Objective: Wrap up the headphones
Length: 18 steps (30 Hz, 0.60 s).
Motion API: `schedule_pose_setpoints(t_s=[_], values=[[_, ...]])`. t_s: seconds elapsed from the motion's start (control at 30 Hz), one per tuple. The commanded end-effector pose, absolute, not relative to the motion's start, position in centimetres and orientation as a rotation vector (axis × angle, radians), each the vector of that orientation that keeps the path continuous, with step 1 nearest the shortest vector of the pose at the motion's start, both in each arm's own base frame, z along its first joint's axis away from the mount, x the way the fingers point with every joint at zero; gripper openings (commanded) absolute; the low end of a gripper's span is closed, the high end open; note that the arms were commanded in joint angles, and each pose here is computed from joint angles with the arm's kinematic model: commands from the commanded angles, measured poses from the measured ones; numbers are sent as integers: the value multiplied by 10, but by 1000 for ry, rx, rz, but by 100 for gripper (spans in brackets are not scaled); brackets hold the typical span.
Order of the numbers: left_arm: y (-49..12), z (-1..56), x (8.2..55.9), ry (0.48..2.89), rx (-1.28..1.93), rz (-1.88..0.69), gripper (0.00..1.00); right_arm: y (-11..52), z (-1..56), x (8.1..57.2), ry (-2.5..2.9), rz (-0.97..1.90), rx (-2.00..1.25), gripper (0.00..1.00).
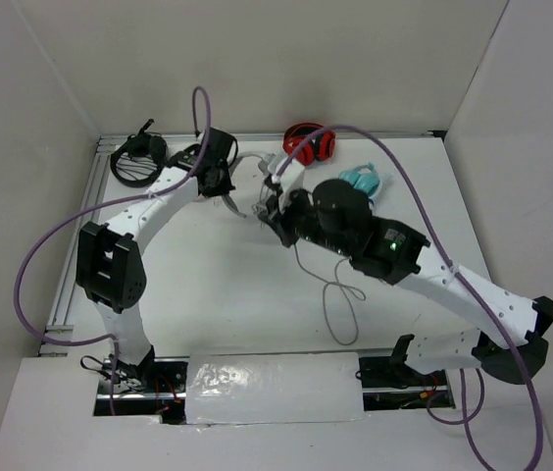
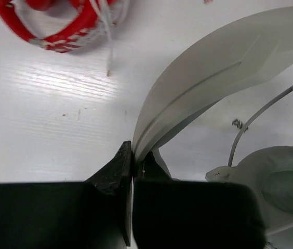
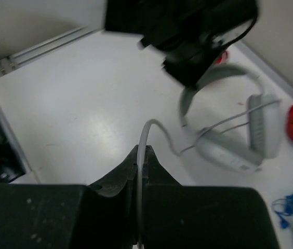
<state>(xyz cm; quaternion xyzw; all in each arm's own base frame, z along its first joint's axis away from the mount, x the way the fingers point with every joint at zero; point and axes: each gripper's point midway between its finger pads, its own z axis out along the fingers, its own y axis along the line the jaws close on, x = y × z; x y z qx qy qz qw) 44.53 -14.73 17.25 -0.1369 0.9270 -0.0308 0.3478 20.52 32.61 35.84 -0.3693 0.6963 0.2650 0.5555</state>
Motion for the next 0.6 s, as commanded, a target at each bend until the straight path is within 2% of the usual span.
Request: schedule_pose_setpoints(t_s=[0.0,0.17,0.2,0.4,0.57], values=[[-174,217,453,2222,-150,-185,0,304,382,239,1605,516,-968,0],[-196,238,420,2133,26,-339,0,262,392,307,1676,375,-825,0],[-195,225,410,2155,52,-333,0,251,396,318,1681,353,-793,0],[-224,232,357,2064,270,-456,0,178,414,390,1689,251,-584,0],[-255,243,318,1962,521,-531,0,161,390,435,1756,257,-565,0]])
